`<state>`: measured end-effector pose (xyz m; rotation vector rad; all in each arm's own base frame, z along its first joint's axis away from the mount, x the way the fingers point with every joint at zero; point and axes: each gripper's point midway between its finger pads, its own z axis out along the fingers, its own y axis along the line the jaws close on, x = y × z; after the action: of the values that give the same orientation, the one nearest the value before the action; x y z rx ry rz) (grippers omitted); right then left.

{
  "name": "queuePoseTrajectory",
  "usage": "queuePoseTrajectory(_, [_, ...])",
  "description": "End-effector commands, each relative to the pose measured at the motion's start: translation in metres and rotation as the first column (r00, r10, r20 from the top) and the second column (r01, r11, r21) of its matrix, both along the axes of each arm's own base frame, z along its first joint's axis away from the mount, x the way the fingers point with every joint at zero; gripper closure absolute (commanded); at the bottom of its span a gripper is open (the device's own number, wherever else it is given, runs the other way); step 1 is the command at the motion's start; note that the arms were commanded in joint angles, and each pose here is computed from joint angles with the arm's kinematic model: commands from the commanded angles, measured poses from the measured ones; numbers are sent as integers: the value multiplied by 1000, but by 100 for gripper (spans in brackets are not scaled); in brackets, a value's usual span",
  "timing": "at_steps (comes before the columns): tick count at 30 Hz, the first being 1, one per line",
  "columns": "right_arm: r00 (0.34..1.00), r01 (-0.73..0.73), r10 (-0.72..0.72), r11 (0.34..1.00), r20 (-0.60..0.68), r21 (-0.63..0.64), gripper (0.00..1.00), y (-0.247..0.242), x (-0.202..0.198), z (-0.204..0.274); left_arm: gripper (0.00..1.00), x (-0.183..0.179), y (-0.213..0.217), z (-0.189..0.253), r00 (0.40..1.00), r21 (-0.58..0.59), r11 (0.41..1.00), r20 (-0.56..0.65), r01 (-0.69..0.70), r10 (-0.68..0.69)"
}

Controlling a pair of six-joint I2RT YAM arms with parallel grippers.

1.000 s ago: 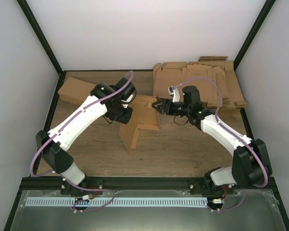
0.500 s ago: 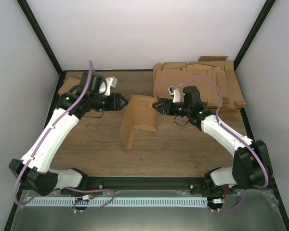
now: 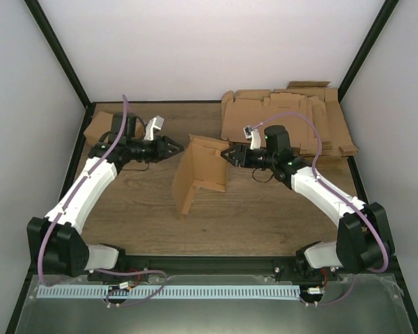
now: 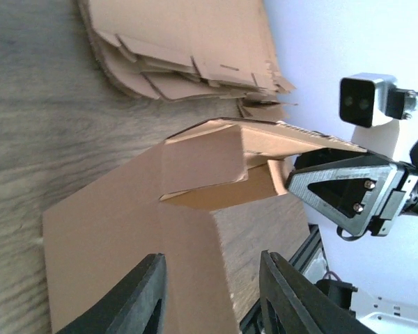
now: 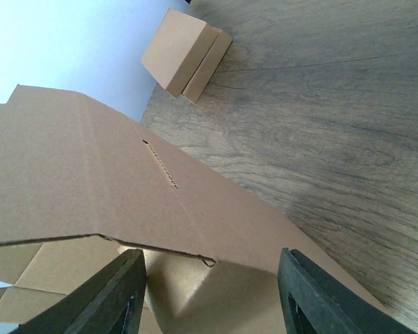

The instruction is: Fold the paper box

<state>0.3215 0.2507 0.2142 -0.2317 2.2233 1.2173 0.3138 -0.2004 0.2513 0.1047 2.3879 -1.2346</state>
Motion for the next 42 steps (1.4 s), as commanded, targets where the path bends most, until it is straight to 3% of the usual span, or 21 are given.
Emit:
queuePoseTrajectory(1, [1000, -17, 17, 1000, 15, 0, 45, 1, -1, 5, 62, 9, -12, 9, 995, -66, 995, 71, 74, -69])
queuePoseTrajectory(12, [999, -32, 32, 999, 20, 4, 47, 3, -1, 6, 67, 38, 8, -3, 997, -84, 996, 55, -42, 47])
queuePoseTrajectory(23, [993, -86, 88, 996, 83, -19, 51, 6, -5, 7, 65, 60, -4, -18, 999, -100, 994, 32, 32, -29])
queuePoseTrajectory(32, [959, -142, 162, 985, 235, -96, 75, 8, -6, 16, 65, 61, -10, -24, 996, -99, 991, 19, 93, -92])
queuePoseTrajectory(42, [865, -205, 293, 947, 407, -246, 89, 31, -15, 29, 65, 52, -1, -14, 996, -71, 994, 48, 81, -78])
